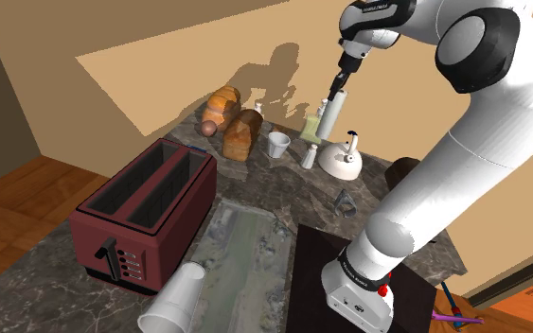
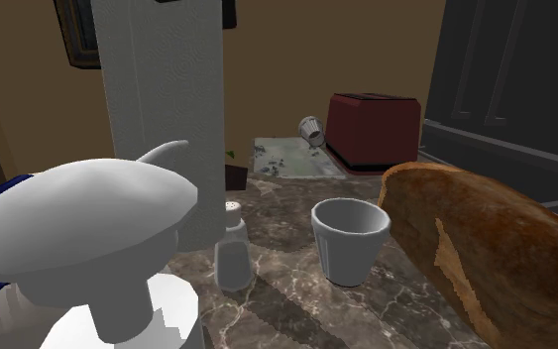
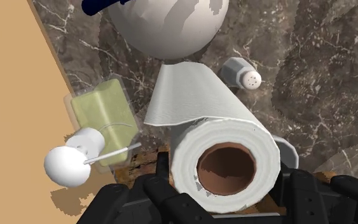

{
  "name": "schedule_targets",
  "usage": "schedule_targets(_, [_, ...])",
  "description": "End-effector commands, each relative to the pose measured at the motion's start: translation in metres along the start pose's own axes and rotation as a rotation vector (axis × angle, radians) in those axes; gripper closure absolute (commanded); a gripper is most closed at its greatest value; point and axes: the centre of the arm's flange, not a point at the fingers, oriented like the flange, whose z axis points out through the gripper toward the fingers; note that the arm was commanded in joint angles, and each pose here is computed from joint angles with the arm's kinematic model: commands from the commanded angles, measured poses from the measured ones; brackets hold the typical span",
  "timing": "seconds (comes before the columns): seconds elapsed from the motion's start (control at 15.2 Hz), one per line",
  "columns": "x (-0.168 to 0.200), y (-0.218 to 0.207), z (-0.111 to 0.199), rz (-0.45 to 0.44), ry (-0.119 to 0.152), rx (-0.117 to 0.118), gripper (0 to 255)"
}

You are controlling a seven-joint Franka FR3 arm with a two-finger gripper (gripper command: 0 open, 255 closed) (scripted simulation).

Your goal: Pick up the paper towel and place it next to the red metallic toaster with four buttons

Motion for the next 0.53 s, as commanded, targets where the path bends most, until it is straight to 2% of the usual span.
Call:
schedule_targets(0.0, [0.001,0.001,-0.011,0.0,0.0,0.0,255])
schedule_targets(0.46, [0.003,0.003,-0.047,0.0,0.0,0.0,255])
